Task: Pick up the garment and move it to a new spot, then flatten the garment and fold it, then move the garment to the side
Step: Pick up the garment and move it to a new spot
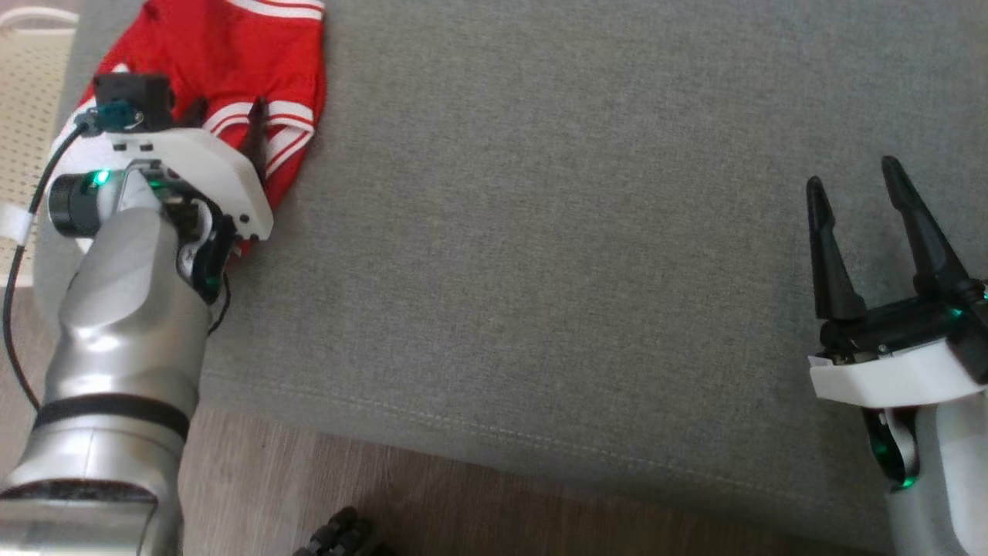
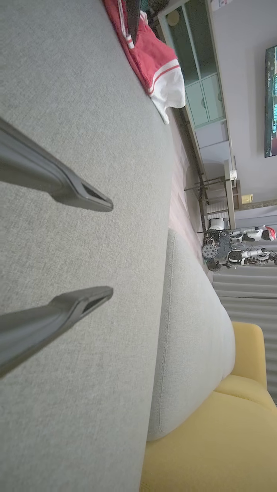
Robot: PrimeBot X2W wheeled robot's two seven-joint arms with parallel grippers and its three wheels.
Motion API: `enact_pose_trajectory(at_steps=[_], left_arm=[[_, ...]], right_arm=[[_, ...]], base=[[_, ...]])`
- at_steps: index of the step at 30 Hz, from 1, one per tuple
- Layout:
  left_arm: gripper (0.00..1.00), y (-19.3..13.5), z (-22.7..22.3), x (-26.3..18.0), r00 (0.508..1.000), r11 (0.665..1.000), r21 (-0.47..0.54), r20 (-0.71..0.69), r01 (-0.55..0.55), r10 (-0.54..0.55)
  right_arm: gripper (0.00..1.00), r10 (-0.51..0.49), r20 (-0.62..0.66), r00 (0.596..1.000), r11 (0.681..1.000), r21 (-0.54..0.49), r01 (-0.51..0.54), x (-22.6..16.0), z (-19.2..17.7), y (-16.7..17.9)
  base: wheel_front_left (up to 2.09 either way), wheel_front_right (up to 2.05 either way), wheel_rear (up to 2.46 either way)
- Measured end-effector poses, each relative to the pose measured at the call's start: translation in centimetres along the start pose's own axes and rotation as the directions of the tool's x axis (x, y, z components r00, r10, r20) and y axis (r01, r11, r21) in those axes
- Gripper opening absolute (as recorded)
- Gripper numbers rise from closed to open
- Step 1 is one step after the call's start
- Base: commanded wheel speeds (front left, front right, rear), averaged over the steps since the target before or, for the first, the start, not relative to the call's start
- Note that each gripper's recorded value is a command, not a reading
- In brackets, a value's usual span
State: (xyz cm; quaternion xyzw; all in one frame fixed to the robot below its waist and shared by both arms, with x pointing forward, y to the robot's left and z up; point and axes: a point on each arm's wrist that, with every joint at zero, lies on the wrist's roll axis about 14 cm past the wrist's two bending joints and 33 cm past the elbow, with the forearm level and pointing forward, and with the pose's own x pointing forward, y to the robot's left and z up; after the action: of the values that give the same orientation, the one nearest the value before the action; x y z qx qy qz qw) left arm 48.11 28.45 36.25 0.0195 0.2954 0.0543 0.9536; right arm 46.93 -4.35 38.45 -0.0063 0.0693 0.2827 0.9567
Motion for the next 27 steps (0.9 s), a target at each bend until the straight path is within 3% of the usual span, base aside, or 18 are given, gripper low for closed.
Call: enact_pose_trajectory(at_steps=[5, 6, 7, 14, 19, 23, 27], left_arm=[[1.0, -0.6, -0.4, 1.9, 0.999, 1.0, 0.008, -0.049, 0.011, -0.011], [0.42, -0.8, -0.3, 2.2, 0.999, 1.0, 0.011, -0.052, 0.017, -0.016], [0.0, -1.0, -0.2, 2.4, 0.998, 1.0, 0.011, -0.054, 0.021, -0.02], [0.0, -1.8, 0.9, 2.0, 0.998, 0.999, 0.013, 0.052, 0.046, -0.047], [0.0, -1.9, 4.1, 0.3, 0.979, 0.997, 0.048, 0.192, 0.064, -0.072], [0.0, -2.4, 8.9, -1.6, 0.938, 0.989, 0.122, 0.325, 0.08, -0.116], [0.0, -5.3, 12.7, -4.1, 0.874, 0.977, 0.164, 0.444, 0.139, -0.199]], right_arm=[[1.0, -0.012, -0.022, 1.0, 1.0, 0.006, 0.012, -0.1, -1.2, -0.7], [1.0, -0.014, -0.021, 1.0, 1.0, 0.006, 0.014, 0.0, -1.3, -0.8], [1.0, -0.016, -0.019, 1.0, 1.0, 0.006, 0.016, 0.1, -1.3, -0.9], [1.0, -0.028, 0.005, 1.0, 1.0, 0.005, 0.028, 0.1, -0.1, -0.9], [1.0, -0.048, 0.043, 0.998, 0.999, 0.022, 0.047, -0.5, 2.1, -0.3], [1.0, -0.069, 0.086, 0.994, 0.997, 0.034, 0.066, -1.4, 4.4, 0.2], [1.0, -0.107, 0.122, 0.987, 0.993, 0.051, 0.102, -3.1, 6.3, 0.3]], base=[[0.0, 0.0, 0.0], [0.0, 0.0, 0.0], [0.0, 0.0, 0.0], [0.0, 0.0, 0.0], [0.0, 0.0, 0.0], [0.0, 0.0, 0.0], [0.0, 0.0, 0.0]])
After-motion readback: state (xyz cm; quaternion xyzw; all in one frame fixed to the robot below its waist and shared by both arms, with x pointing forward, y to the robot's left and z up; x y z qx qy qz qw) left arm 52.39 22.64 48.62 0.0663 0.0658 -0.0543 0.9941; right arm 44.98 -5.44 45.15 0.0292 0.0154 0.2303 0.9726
